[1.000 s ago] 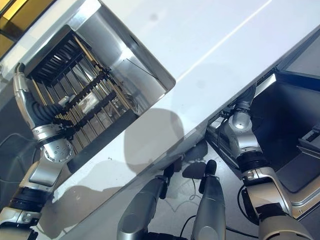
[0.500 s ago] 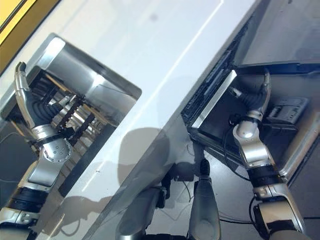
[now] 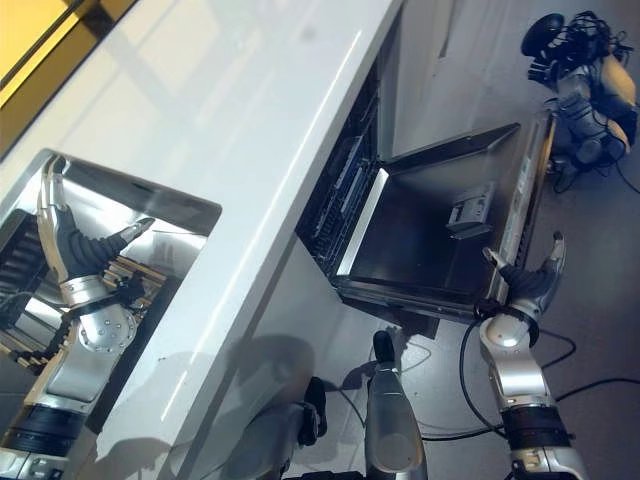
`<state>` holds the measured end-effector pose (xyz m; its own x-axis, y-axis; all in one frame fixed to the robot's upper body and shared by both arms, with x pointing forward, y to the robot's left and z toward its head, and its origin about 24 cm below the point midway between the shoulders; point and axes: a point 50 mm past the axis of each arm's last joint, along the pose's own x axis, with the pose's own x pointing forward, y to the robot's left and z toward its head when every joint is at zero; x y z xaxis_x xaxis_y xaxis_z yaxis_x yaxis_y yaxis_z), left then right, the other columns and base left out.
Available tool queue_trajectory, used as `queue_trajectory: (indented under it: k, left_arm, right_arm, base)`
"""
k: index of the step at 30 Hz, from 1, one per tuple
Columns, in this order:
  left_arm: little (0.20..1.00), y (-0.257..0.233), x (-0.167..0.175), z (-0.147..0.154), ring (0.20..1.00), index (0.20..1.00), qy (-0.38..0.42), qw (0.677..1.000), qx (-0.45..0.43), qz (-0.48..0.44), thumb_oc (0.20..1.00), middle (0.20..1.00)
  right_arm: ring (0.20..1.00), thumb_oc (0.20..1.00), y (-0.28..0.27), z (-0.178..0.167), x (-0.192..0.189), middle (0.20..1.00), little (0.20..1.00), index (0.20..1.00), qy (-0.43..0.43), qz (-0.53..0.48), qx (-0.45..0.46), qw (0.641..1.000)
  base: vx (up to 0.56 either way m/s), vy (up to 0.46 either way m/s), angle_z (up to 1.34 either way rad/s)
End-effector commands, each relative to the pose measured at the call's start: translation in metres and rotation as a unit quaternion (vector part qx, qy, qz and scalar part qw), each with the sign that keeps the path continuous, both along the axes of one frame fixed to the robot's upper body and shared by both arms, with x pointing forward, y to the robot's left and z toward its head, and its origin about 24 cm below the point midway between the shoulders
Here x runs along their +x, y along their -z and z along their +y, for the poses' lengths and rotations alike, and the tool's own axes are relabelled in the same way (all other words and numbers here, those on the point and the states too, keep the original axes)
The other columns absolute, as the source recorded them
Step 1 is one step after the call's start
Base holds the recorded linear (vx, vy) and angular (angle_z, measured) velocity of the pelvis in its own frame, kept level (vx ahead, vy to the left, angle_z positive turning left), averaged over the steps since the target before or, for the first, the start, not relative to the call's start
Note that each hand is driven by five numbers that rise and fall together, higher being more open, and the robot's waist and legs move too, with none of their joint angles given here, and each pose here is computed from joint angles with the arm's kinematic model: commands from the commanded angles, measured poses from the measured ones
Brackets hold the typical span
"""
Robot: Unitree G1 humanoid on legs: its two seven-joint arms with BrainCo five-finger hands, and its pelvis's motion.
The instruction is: Pick up plates and place into dishwasher.
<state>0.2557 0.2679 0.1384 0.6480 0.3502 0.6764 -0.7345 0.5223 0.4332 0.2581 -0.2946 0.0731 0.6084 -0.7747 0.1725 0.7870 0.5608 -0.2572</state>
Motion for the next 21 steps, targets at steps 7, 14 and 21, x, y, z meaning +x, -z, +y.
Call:
queue_trajectory:
  k: [7,14,21]
  left_arm:
    - [1.000,0.013,-0.017,-0.008,1.000,1.000,-0.006,0.999,-0.026,-0.038,1.000,1.000]
    - [1.000,0.009,-0.001,-0.027,1.000,1.000,0.004,0.996,-0.053,-0.074,1.000,1.000]
    - [1.000,0.006,0.006,-0.043,1.000,1.000,0.024,0.993,-0.075,-0.084,1.000,1.000]
  right_arm:
    - [1.000,1.000,0.003,-0.015,-0.034,1.000,1.000,1.000,0.093,-0.046,-0.011,0.995]
    - [1.000,1.000,-0.012,-0.010,-0.020,1.000,1.000,1.000,0.172,-0.149,0.030,0.973]
    - [1.000,1.000,-0.018,-0.001,0.001,1.000,1.000,1.000,0.111,-0.187,0.103,0.971]
  base:
    - [-0.07,0.153,-0.29]
    - [-0.16,0.125,-0.22]
    - [-0.03,0.078,-0.04]
